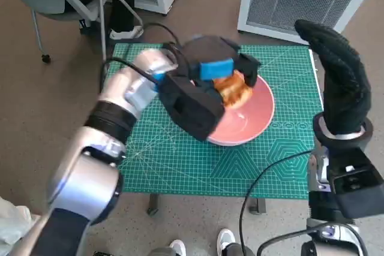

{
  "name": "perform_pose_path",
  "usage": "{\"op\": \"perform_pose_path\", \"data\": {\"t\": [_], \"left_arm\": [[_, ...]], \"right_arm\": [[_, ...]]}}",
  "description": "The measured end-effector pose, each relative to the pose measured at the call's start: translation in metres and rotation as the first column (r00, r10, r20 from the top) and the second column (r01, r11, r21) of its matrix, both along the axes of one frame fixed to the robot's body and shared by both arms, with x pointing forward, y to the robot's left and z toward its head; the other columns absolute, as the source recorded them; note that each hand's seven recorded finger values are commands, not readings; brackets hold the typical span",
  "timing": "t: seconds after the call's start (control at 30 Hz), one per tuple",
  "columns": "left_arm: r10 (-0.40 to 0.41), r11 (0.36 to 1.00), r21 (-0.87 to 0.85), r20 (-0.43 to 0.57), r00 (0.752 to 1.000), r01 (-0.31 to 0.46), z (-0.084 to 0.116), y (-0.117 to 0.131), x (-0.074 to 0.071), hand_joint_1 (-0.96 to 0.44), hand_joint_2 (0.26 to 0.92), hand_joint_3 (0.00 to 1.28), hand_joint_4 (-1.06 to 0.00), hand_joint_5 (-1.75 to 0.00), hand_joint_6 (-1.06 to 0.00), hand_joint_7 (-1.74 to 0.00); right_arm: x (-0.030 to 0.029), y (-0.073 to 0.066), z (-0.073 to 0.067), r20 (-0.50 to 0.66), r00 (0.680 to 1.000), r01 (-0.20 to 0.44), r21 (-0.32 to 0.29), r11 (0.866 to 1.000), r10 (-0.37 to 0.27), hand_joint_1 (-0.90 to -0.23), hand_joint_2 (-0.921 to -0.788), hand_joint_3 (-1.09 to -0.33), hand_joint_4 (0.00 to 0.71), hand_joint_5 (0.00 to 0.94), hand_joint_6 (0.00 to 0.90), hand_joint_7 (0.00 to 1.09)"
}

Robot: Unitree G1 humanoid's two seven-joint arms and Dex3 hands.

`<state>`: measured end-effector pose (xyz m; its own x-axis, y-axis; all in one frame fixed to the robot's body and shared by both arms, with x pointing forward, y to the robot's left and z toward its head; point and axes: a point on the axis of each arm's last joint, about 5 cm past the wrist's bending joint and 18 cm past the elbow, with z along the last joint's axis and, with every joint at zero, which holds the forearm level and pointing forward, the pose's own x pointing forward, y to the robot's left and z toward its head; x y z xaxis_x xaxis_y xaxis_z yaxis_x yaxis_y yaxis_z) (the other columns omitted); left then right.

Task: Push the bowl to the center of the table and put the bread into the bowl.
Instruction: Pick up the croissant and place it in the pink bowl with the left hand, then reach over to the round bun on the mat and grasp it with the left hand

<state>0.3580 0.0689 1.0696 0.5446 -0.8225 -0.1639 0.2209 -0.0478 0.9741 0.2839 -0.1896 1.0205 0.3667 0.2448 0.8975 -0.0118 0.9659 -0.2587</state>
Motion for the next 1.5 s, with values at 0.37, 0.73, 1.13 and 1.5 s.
{"op": "perform_pose_path", "data": {"t": [0.37,0.73,1.13,1.5], "left_arm": [[0.044,0.997,0.063,-0.124,0.991,-0.037,-0.016,0.005,0.002,-0.16,0.870,0.06,-0.22,-0.11,-0.23,-0.41],[-0.088,0.971,-0.227,-0.039,0.995,0.076,0.001,0.044,-0.003,-0.43,0.901,0.02,-0.23,-0.02,-0.23,-0.33],[-0.096,0.893,-0.427,0.121,0.988,0.139,0.024,0.127,-0.030,-0.34,0.858,0.00,-0.42,-0.08,-0.35,-0.46],[0.129,0.937,-0.333,0.039,0.991,-0.109,0.012,0.204,-0.080,-0.32,0.859,0.00,-0.46,-0.02,-0.43,-0.33]], "right_arm": [[-0.0024,0.000,0.000,0.010,1.000,0.025,-0.002,1.000,-0.025,-0.563,-0.921,-0.779,0.264,0.009,0.007,0.56],[-0.0048,0.000,-0.001,0.016,1.000,0.025,0.002,1.000,-0.025,-0.564,-0.921,-0.778,0.267,0.009,0.001,0.57],[-0.0068,0.001,-0.002,0.019,1.000,0.020,0.005,1.000,-0.020,-0.568,-0.921,-0.778,0.268,0.007,-0.001,0.57],[-0.0087,0.000,-0.003,0.017,1.000,0.015,0.020,1.000,-0.016,-0.575,-0.921,-0.775,0.278,0.011,-0.001,0.57]]}}
